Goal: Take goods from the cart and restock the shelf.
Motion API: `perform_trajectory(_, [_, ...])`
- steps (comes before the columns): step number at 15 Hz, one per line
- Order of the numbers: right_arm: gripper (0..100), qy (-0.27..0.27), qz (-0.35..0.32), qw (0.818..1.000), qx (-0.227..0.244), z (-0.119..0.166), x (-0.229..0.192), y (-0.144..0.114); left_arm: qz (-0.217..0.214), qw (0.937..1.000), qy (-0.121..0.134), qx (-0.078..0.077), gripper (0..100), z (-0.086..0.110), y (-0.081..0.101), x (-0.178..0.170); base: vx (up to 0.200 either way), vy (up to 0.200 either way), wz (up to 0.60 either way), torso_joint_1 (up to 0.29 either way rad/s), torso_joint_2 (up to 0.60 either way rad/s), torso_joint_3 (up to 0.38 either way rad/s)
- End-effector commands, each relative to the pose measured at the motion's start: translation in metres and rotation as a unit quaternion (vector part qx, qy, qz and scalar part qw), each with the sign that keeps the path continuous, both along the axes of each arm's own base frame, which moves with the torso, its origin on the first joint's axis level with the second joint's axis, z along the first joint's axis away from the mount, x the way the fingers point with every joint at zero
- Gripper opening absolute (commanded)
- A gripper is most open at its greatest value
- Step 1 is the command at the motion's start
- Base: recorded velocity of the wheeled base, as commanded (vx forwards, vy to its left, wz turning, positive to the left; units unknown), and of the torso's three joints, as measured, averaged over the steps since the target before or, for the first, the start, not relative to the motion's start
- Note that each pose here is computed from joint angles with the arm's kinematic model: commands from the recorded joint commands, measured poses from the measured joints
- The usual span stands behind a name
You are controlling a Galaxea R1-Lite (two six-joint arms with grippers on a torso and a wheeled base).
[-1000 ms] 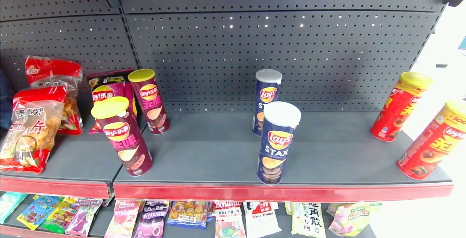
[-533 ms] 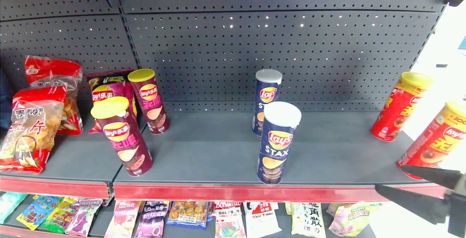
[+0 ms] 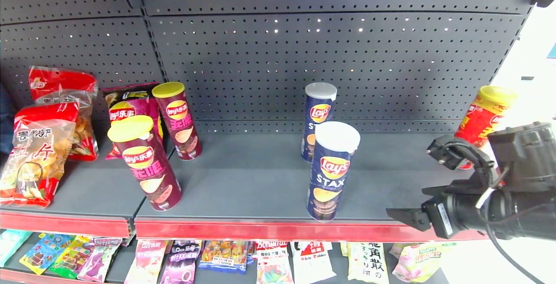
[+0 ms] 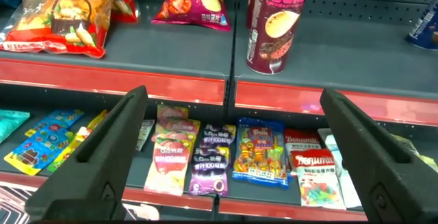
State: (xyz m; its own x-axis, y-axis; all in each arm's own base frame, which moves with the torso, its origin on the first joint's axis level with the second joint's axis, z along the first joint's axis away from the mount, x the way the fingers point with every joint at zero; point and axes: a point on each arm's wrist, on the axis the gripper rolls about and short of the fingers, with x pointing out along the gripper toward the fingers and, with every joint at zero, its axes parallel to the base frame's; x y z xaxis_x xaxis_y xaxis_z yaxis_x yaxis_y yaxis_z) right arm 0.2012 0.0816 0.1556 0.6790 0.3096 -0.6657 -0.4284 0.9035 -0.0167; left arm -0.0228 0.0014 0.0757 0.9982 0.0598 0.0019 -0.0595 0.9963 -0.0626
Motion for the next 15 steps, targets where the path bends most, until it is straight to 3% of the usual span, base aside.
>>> perform_trajectory(1, [100, 0.015, 0.001, 1.000, -0.026, -0.017, 0.020, 0.017, 0.000, 1.0000, -0.001, 0.000, 100, 0.000, 0.000, 0.000, 0.000, 0.000, 0.00, 0.000, 0.00, 0.000])
perform_trajectory(8, [100, 0.014, -0.005, 0.997, -0.072, -0.032, 0.038, 0.044, 0.001, 1.0000, -0.001, 0.000, 100, 0.000, 0.000, 0.000, 0.000, 0.000, 0.00, 0.000, 0.00, 0.000])
perform_trajectory(15, [100, 0.013, 0.008, 0.997, -0.072, -0.035, 0.048, 0.059, 0.000, 1.0000, -0.001, 0.000, 100, 0.000, 0.000, 0.000, 0.000, 0.000, 0.00, 0.000, 0.00, 0.000])
